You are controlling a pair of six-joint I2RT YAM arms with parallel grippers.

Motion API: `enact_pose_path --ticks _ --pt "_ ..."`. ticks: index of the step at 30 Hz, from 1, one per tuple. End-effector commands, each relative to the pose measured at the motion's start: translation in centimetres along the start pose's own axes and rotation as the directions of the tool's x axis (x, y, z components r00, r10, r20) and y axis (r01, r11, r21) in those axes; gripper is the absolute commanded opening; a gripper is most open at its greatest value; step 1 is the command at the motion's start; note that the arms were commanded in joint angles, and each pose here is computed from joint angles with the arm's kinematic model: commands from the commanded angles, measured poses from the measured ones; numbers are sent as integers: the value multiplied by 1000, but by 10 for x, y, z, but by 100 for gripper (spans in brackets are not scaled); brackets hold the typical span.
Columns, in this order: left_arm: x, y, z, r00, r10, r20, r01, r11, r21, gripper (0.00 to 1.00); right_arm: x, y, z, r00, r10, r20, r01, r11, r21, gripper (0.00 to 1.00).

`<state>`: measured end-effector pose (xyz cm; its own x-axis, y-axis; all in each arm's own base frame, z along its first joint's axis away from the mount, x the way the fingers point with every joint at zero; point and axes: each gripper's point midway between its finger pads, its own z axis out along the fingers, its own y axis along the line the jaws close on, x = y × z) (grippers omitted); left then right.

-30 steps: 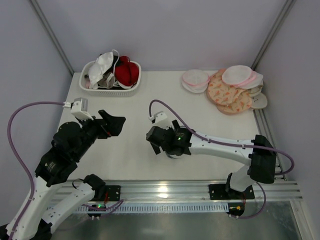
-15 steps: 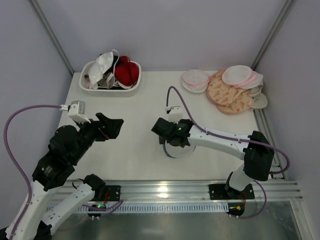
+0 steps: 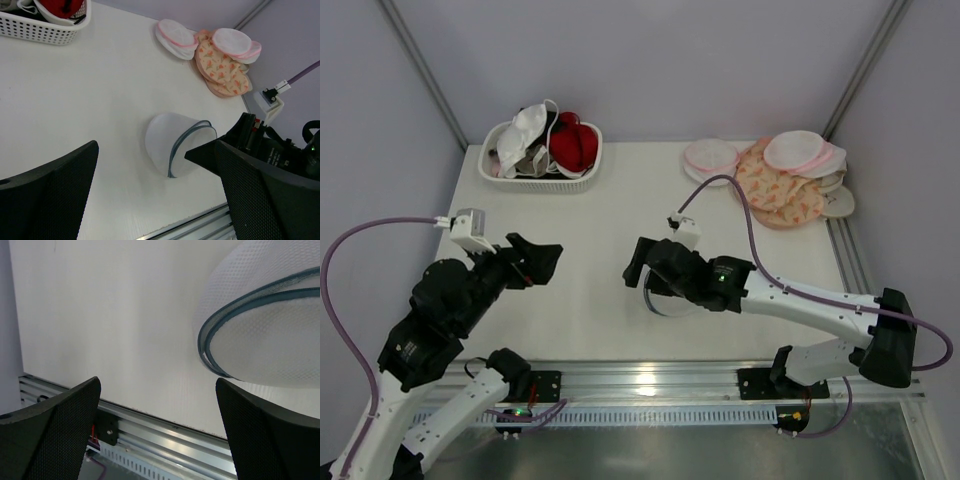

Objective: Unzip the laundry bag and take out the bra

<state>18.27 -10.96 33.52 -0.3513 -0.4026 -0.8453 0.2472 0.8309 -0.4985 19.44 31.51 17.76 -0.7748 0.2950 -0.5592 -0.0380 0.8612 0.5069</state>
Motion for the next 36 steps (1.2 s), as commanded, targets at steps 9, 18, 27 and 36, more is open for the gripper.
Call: enact_pose_path --ticks 9,18,27,36 --pt "1 3 -10 999 36 5 -36 999 10 99 -21 -15 22 967 217 135 -244 940 236 99" --pt "1 5 -22 997 74 5 -74 997 20 99 -54 -14 64 907 325 267 -400 864 305 99" --pt "-4 19 -42 996 77 45 -76 997 -24 99 -29 -62 87 919 328 218 -392 810 435 100" --pt "5 11 -31 999 48 1 -48 999 2 100 -13 -106 77 934 285 215 -355 813 462 89"
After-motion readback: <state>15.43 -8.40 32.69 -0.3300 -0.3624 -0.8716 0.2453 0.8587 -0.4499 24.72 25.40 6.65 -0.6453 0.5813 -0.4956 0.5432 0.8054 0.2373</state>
